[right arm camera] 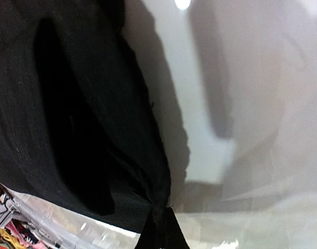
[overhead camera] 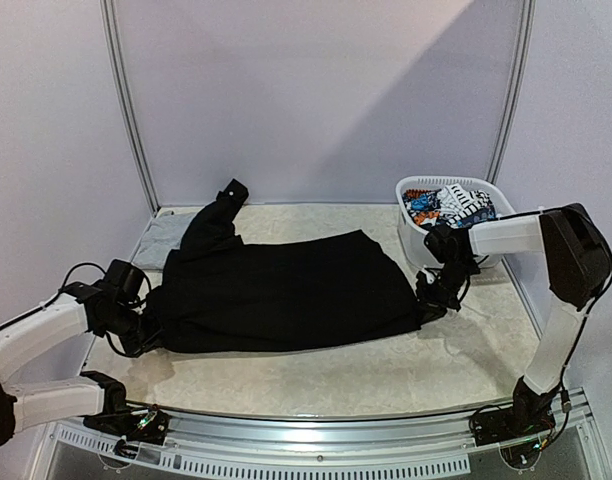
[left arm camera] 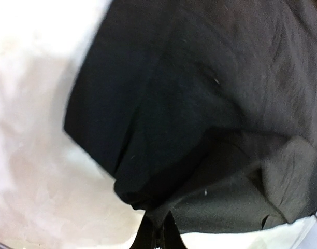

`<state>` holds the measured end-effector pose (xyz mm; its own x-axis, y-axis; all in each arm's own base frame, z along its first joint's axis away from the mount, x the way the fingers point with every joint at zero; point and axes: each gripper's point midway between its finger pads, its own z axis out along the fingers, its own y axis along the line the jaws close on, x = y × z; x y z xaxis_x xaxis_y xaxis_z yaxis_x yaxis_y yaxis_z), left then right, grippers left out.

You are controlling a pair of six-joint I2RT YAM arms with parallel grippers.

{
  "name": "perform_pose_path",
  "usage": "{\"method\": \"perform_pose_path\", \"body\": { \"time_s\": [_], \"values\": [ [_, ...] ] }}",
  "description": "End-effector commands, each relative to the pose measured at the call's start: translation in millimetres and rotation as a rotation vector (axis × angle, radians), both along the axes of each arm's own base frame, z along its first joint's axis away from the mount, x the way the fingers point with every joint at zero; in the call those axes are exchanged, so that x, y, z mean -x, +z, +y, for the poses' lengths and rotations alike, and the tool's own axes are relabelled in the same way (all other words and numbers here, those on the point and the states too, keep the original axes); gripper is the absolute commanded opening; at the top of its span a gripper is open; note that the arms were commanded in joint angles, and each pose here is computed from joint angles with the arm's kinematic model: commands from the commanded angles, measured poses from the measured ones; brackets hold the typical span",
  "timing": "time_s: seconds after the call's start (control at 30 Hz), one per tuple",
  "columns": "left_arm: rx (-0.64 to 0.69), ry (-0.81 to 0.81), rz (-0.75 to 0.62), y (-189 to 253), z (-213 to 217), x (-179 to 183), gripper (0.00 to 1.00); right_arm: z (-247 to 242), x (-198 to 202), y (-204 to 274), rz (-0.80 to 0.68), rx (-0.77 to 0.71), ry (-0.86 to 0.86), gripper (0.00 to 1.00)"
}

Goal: Fold and stack the mixed laundry pile
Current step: Move the 1/3-folded shirt to the center of the board.

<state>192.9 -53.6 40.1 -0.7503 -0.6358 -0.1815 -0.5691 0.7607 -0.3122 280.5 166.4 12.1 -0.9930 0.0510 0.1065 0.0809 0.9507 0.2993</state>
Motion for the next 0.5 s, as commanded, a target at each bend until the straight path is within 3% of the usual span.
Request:
{"method": "perform_pose_path", "body": {
  "time_s": [0.0,0.23,0.47],
  "values": [
    [-0.072,0.118,0.034,3,23,15,0.00,-26,48,13,0.104,0.080,-0.044,0.00],
    [-0.111,0.259,0.138,9,40,50,0.00,-36,116,19,0.233,0.144,-0.026,0.00],
    [-0.082,0.379,0.181,26,47,94,0.00,-54,145,29,0.245,0.197,-0.048,0.00]
  ]
}}
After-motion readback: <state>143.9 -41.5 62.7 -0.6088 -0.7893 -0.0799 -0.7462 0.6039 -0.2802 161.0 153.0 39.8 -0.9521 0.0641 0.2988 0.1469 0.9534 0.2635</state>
